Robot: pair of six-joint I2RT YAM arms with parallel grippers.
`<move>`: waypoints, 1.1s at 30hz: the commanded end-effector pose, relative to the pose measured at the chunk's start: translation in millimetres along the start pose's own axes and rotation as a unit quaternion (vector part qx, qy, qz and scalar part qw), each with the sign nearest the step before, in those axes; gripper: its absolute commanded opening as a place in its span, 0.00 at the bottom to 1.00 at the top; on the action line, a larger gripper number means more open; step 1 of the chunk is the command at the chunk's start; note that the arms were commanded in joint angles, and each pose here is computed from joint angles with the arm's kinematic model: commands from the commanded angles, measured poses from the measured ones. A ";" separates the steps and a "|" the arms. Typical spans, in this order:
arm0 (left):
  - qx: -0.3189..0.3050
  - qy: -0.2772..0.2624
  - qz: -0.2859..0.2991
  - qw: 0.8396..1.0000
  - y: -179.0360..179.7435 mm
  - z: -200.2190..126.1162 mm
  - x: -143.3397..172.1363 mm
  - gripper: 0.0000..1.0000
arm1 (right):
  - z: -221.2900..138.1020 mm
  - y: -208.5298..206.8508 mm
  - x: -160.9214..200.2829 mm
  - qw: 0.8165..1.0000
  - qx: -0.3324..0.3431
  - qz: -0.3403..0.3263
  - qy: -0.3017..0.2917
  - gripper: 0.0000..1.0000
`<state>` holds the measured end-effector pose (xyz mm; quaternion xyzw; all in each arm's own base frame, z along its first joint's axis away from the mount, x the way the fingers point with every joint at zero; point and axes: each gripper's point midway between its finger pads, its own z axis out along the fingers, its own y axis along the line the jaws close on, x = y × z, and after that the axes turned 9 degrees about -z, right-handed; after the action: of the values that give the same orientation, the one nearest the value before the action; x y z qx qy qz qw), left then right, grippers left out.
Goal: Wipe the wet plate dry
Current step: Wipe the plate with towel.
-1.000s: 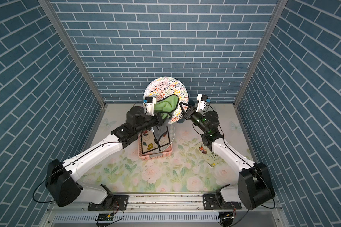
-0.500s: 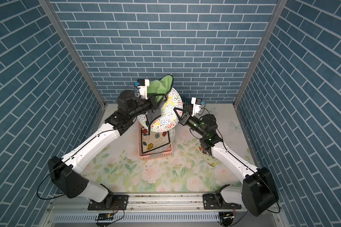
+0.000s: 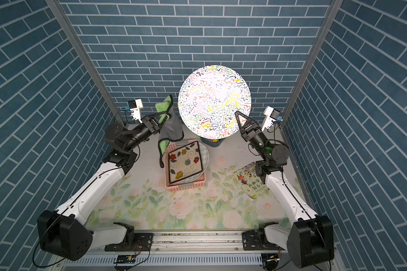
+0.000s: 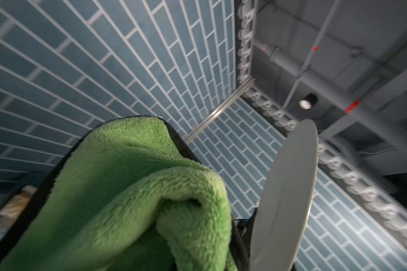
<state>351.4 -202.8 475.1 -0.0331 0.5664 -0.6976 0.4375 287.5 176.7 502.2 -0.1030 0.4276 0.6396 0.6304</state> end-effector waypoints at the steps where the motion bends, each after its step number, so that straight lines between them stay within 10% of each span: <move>1: 0.178 0.047 -0.029 0.983 -79.2 -8.1 10.0 0.00 | 4.0 47.0 -8.3 0.995 -0.101 0.015 -0.010 0.00; 18: 0.416 0.094 -0.132 0.895 -174.6 -21.5 25.1 0.00 | 46.3 54.5 70.9 0.975 -0.182 0.119 0.053 0.00; 26: 0.436 0.133 -0.198 0.868 -183.8 3.9 80.9 0.00 | 101.5 46.1 14.6 0.973 -0.220 0.075 -0.005 0.00; 33: 0.445 0.111 -0.186 0.869 -192.2 -1.8 63.8 0.00 | 83.8 17.2 -20.7 0.980 -0.189 0.045 -0.031 0.00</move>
<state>257.4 -279.8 569.5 0.0329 0.2971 -0.9396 0.1670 285.0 234.1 586.2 -0.2255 0.2676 0.7541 0.5557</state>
